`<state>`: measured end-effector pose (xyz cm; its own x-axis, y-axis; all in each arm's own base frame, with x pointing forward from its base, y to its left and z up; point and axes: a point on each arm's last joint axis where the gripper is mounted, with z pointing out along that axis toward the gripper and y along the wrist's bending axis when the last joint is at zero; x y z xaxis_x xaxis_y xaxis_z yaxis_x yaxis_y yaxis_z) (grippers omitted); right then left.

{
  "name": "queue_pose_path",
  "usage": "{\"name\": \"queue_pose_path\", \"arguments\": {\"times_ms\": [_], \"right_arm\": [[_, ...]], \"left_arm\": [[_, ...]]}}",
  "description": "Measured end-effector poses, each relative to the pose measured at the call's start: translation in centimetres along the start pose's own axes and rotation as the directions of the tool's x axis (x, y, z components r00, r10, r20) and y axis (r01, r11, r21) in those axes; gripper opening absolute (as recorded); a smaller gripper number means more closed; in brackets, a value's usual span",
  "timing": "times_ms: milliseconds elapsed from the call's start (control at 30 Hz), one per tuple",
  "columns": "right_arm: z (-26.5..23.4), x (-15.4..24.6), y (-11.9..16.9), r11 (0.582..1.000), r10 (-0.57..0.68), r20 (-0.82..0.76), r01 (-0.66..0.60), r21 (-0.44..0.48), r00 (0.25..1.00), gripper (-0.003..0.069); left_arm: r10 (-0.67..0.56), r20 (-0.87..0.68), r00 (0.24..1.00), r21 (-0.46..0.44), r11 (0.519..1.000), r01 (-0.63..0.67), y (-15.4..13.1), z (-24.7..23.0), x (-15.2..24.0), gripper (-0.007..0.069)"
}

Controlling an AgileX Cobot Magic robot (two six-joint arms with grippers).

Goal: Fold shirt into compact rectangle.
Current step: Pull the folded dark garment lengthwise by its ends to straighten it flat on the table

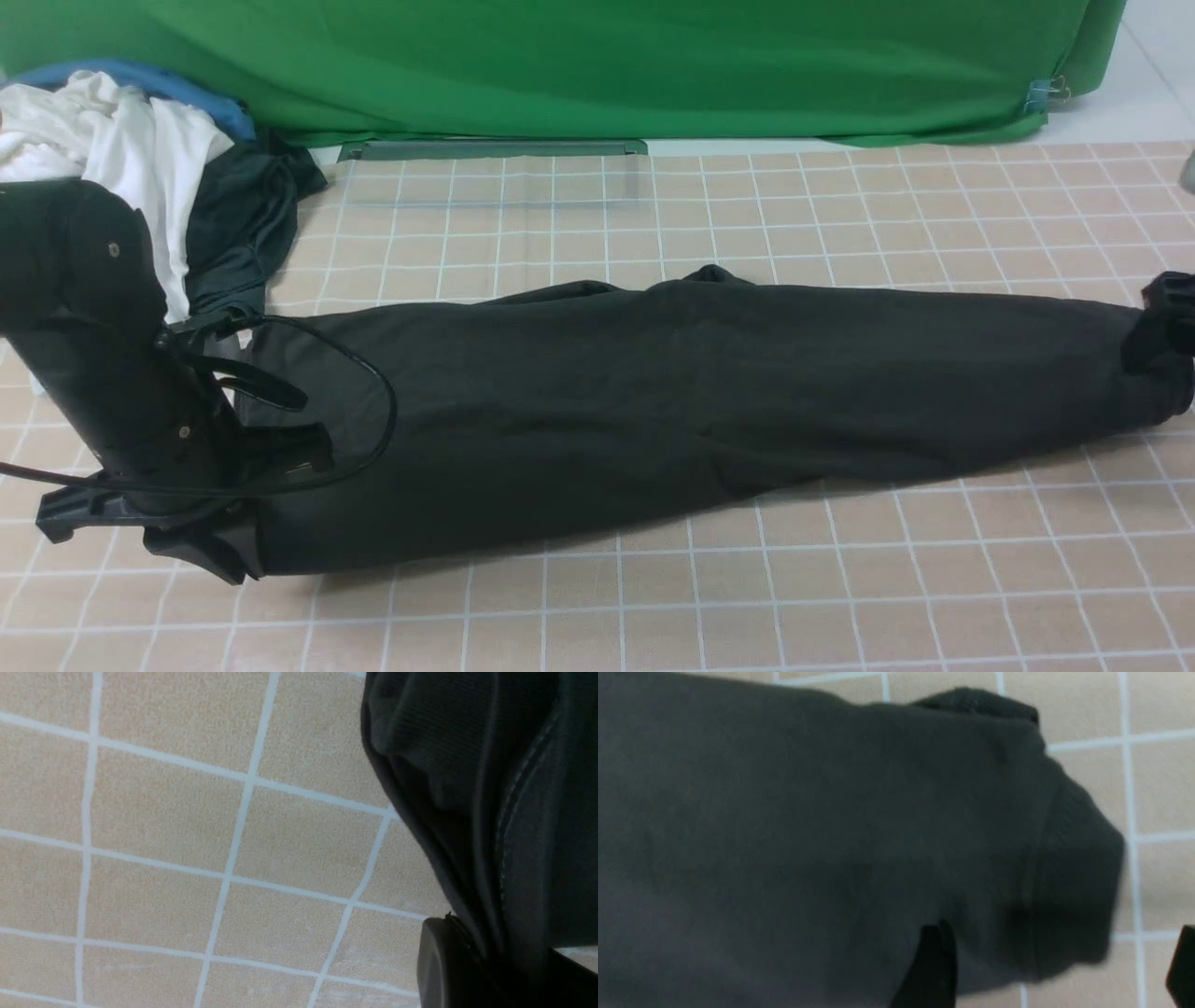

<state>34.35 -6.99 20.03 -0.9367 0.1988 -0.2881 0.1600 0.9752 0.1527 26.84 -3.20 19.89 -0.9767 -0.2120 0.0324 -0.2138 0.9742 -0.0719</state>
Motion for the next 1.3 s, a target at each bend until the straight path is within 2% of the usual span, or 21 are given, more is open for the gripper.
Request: {"name": "queue_pose_path", "arguments": {"times_ms": [100, 333, 533, 1000, 1300], "right_arm": [[2.3, -0.8, 0.8, 0.999, -0.035, -0.005, 0.035, -0.004, 0.999, 0.0589], [5.8, -1.3, 2.6, 0.995, -0.096, -0.021, 0.096, -0.009, 0.995, 0.0574], [5.7, -1.5, 2.7, 0.991, -0.133, -0.029, 0.134, 0.025, 0.991, 0.0576], [4.4, -2.8, 2.1, 0.985, -0.114, -0.057, 0.121, 0.122, 0.992, 0.0593], [5.8, -2.8, 2.2, 0.981, -0.132, -0.081, 0.141, 0.13, 0.988, 0.058]], "left_arm": [[-0.004, -0.001, 1.0, 0.005, 1.0, 0.004, 0.0, 0.0, 0.0, 0.002], [-0.006, -0.001, 1.0, 0.007, 1.0, 0.006, -0.1, 0.0, 0.0, 0.002], [-0.007, -0.002, 1.0, 0.007, 1.0, 0.007, -0.1, 0.0, 0.0, 0.002], [-0.006, -0.003, 1.0, 0.007, 1.0, 0.006, -0.1, 0.0, 0.0, 0.002], [-0.007, -0.003, 1.0, 0.009, 1.0, 0.007, -0.1, 0.0, 0.0, 0.002]]}}
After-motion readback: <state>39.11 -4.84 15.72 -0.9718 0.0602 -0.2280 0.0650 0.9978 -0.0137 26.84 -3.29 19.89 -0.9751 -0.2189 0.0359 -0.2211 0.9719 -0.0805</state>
